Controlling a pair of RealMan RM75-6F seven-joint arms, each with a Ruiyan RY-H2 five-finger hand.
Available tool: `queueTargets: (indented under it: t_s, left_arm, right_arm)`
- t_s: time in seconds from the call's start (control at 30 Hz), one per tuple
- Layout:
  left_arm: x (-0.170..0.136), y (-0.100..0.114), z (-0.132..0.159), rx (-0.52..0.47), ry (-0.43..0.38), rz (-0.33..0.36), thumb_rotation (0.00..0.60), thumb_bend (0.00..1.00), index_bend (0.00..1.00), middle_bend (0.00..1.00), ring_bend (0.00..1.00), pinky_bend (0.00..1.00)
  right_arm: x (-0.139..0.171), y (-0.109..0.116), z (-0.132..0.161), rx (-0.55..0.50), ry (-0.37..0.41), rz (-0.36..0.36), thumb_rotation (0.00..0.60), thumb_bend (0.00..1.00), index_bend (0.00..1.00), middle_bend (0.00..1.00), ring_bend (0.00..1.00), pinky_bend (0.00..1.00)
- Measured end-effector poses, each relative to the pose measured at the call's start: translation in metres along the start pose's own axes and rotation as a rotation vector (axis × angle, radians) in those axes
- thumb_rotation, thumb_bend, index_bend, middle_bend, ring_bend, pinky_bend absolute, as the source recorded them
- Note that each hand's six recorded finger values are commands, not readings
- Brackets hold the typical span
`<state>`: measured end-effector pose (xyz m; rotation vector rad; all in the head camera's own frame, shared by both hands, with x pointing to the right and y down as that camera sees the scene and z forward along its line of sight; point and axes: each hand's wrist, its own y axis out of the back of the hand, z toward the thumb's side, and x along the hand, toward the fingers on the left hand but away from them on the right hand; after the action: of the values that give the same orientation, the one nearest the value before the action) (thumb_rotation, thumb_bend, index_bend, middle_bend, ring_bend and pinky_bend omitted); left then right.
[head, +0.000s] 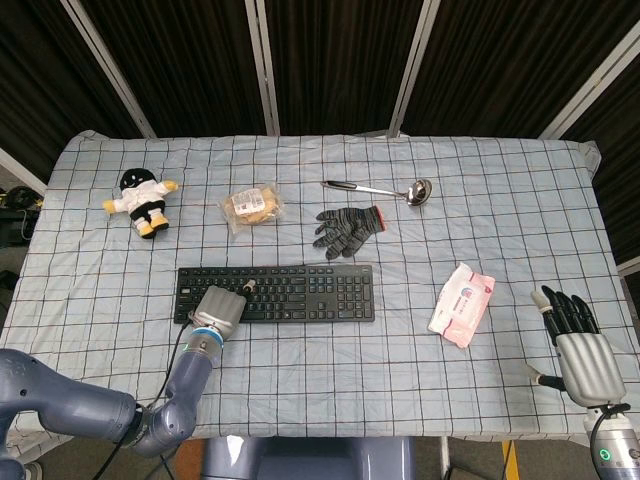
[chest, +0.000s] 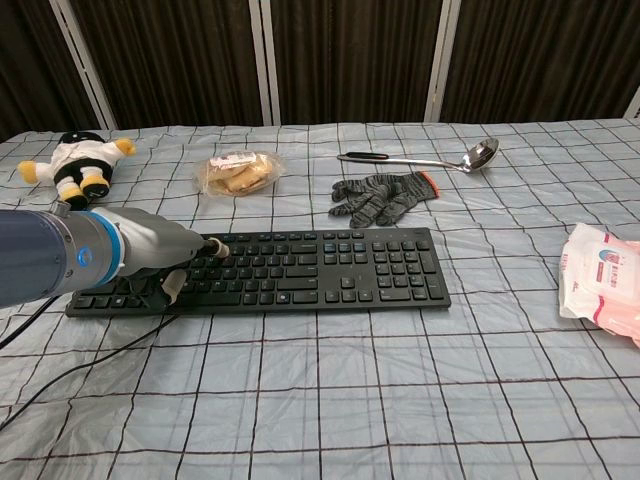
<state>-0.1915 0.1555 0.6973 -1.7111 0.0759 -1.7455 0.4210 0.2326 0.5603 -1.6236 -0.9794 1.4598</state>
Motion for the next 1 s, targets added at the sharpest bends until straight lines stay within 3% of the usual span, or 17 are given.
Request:
queueTargets:
  t_s: [0.2,0.3,0.37,0.47,0.53,0.6,0.73,1.0]
  left_arm:
    - [-0.005,0.008,-0.004,-0.021,-0.004,0.029,0.600,0.92,0.00,0.82,0.72,0.53]
    - [-0.011,0.016,-0.007,-0.033,-0.008,0.061,0.600,0.92,0.00,0.76,0.66,0.49]
    - [-0.015,0.021,-0.010,-0.047,-0.013,0.087,0.600,0.90,0.00,0.66,0.57,0.43]
    - [-0.025,0.028,-0.017,-0.073,-0.019,0.144,0.600,0.78,0.00,0.36,0.33,0.30]
    - [-0.032,0.033,-0.024,-0.080,-0.017,0.201,0.600,0.66,0.00,0.11,0.17,0.18]
    - [-0.041,0.037,-0.032,-0.080,-0.014,0.271,0.600,0.54,0.00,0.01,0.05,0.08]
    - [-0.066,0.036,-0.052,-0.103,-0.016,0.407,0.600,0.33,0.00,0.00,0.00,0.00]
    - [-0.135,-0.014,-0.122,-0.251,0.066,0.555,0.600,0.18,0.00,0.00,0.00,0.00]
  right_arm:
    - [0.000,0.000,-0.001,0.002,-0.004,0.000,0.600,0.06,0.01,0.00,0.00,0.00]
    - [0.000,0.000,-0.001,0.005,-0.006,0.001,0.600,0.06,0.01,0.00,0.00,0.00]
    - [0.000,0.000,-0.002,0.006,-0.008,0.001,0.600,0.06,0.01,0.00,0.00,0.00]
    - [0.000,0.000,-0.003,0.007,-0.012,0.002,0.600,0.06,0.01,0.00,0.00,0.00]
    - [0.000,0.000,-0.003,0.009,-0.013,0.002,0.600,0.06,0.01,0.00,0.00,0.00]
    - [0.000,0.000,-0.002,0.014,-0.012,-0.001,0.600,0.06,0.01,0.00,0.00,0.00]
    - [-0.001,0.000,-0.001,0.020,-0.014,-0.007,0.600,0.06,0.01,0.00,0.00,0.00]
    - [-0.001,0.001,-0.002,0.027,-0.021,-0.022,0.600,0.06,0.01,0.00,0.00,0.00]
